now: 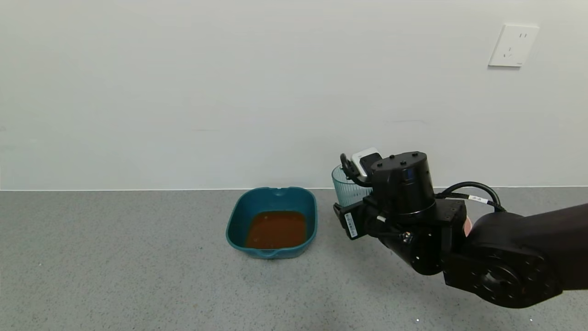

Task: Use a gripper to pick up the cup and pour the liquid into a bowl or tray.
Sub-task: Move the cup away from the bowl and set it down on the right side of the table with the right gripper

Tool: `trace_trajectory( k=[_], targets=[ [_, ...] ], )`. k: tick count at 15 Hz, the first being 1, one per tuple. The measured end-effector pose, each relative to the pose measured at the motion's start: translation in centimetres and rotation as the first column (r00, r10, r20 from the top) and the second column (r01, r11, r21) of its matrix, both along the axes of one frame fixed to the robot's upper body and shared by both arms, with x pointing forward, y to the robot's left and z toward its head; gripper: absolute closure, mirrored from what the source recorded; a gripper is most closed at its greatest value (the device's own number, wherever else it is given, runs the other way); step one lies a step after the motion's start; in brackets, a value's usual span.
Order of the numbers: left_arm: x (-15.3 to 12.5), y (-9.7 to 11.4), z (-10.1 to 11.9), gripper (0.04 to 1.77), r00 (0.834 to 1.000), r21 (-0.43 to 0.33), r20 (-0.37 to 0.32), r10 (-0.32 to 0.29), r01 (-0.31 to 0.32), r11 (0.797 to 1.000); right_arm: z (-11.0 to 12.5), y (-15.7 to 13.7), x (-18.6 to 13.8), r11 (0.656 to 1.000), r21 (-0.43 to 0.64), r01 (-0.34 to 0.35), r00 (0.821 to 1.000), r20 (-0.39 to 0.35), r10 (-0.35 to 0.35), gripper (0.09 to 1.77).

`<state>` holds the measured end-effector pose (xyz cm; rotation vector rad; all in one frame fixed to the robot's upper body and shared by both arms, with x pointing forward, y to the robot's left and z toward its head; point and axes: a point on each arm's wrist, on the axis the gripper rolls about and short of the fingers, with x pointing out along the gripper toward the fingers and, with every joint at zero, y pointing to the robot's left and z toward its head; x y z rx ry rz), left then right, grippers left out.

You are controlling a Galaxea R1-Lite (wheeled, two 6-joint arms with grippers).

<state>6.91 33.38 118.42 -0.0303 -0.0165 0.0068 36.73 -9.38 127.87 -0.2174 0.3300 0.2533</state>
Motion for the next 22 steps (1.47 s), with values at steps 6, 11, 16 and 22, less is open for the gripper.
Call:
trace_trajectory(
  k=[6,11,16,22],
  targets=[
    [0.0,0.0,0.0,0.09,1.0,0.0,0.0,0.0,0.0,1.0,0.2,-0.1,0.7,0.992,0.115,0.04,0.999,0.026,-0.043,0.51],
    [0.0,0.0,0.0,0.09,1.0,0.0,0.0,0.0,0.0,1.0,-2.8,-0.2,3.2,0.983,0.165,0.08,0.992,0.08,-0.094,0.51],
    [0.0,0.0,0.0,0.09,1.0,0.0,0.0,0.0,0.0,1.0,-6.7,-1.1,6.3,0.969,0.211,0.128,0.978,0.134,-0.158,0.51],
    [0.0,0.0,0.0,0.09,1.0,0.0,0.0,0.0,0.0,1.0,-10.6,-1.7,8.7,0.967,0.229,0.109,0.978,0.149,-0.145,0.51]
  ],
)
